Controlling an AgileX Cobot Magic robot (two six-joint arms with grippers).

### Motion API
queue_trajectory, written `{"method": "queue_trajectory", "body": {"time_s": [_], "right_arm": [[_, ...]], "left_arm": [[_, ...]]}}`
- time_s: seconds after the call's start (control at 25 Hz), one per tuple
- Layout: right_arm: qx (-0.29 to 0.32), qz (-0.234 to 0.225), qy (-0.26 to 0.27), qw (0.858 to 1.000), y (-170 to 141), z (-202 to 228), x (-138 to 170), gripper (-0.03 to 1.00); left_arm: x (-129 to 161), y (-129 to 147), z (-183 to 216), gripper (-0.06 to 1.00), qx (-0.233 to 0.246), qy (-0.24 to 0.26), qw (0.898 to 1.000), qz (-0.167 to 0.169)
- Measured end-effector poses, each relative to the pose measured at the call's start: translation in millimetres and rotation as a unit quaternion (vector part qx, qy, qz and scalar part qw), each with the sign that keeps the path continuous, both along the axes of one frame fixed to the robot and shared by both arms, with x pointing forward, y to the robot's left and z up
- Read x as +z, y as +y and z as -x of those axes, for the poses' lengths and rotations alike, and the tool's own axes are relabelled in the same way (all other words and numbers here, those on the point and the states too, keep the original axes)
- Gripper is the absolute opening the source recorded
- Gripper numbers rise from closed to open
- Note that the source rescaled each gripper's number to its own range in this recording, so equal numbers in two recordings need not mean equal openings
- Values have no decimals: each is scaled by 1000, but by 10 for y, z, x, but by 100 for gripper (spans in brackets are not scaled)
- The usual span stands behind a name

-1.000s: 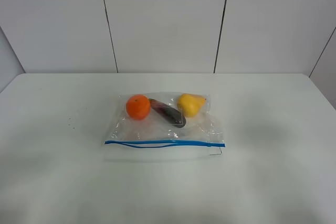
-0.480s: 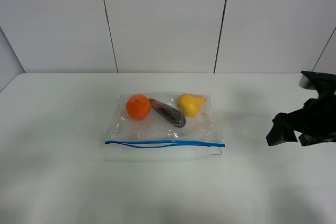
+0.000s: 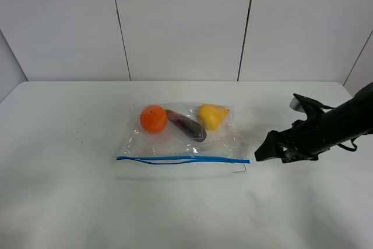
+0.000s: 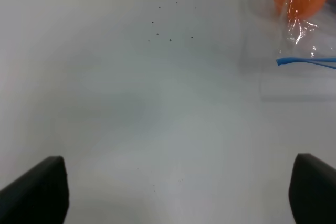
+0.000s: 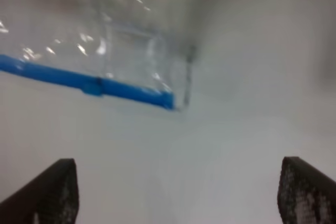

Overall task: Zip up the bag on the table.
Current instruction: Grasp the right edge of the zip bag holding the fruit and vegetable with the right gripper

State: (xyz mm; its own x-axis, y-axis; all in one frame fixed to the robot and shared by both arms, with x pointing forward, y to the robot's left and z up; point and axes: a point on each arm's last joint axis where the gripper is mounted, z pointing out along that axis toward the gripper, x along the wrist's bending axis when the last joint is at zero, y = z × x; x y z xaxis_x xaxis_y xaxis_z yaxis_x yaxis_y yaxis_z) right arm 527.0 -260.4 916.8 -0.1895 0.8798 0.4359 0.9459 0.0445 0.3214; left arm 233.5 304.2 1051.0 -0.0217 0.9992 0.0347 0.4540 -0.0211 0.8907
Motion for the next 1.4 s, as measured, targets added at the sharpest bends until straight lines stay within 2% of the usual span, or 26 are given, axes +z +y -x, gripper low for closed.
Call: {"method": "queue_trajectory", "body": {"time_s": [0.24, 0.44, 0.72, 0.88, 1.24, 1.4], "right_arm": [[24, -64, 0, 998, 100, -135, -211, 85], [32, -88, -3, 996, 133, -337, -247, 85], [50, -123, 36, 990, 174, -438, -466, 84], [54, -149, 54, 986, 180, -459, -564, 76], [50, -158, 48, 985, 160, -470, -560, 66], [40, -160, 47, 985, 89, -481, -559, 56]], "left_arm": [[0, 0, 0, 100, 0, 0, 1000, 0], [0, 0, 0, 100, 0, 0, 1000, 0], [0, 0, 0, 100, 0, 0, 1000, 0], [0, 0, 0, 100, 0, 0, 1000, 0], [0, 0, 0, 100, 0, 0, 1000, 0], [0, 0, 0, 100, 0, 0, 1000, 0]]}}
